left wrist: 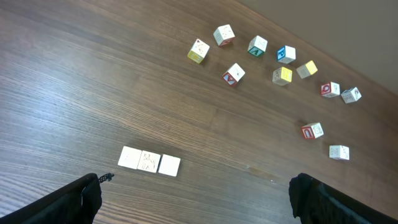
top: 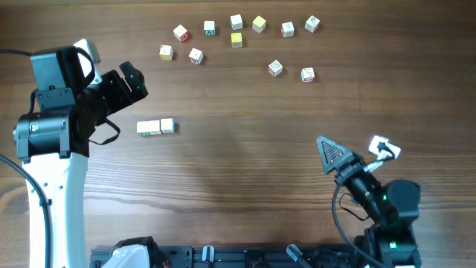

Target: Form a horizontal line

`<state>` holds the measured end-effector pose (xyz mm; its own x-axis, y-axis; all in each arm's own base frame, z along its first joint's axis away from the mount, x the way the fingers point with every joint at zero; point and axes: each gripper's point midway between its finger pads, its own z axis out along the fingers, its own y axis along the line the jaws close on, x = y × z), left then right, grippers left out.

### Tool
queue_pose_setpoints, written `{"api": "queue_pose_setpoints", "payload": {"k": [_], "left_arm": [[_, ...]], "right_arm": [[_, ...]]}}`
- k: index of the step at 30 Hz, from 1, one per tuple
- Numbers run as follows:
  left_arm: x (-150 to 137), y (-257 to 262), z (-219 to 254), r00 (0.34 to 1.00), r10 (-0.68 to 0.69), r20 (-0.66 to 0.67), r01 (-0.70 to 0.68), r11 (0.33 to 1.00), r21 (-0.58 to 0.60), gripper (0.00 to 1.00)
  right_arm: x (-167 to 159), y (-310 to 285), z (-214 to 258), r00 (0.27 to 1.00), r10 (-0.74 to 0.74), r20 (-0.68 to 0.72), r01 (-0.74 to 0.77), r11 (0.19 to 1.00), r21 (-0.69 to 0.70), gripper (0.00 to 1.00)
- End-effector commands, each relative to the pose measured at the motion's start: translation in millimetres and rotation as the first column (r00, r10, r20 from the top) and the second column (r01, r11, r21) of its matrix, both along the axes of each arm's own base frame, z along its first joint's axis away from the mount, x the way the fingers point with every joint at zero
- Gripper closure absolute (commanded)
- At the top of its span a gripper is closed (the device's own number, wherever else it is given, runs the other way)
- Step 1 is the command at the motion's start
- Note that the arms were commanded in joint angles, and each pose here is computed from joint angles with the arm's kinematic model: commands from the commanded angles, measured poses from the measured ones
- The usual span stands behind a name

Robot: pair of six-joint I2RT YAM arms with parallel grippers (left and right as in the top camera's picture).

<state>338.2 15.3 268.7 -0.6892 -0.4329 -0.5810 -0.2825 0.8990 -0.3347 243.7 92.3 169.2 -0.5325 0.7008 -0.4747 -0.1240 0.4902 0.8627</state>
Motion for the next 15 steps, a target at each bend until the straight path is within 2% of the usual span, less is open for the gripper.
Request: {"api": "queue_pose_setpoints", "payload": {"k": [1,7,15], "left_arm": [[-2.0,2.6,-4.2,1.000,0.016,-0.011,-0.016,1.000,0.000,0.00],[-2.0,2.6,-4.2,1.000,0.016,-0.011,-0.016,1.000,0.000,0.00],[-1.9,2.6,-4.2,1.000,0.016,-0.011,-0.016,1.000,0.000,0.00]], "right_arm": [[11.3,5.9,8.5,0.997,0.071,-0.026,-0.073,0.990,-0.116,0.01],[32.1,14.2,1.8,0.968,0.171,-0.186,-0.210,0.954,-0.215,0.00],[64.2,32.0,5.0,0.917,0.315,-0.245,-0.369,0.903,-0.221,0.00]]}}
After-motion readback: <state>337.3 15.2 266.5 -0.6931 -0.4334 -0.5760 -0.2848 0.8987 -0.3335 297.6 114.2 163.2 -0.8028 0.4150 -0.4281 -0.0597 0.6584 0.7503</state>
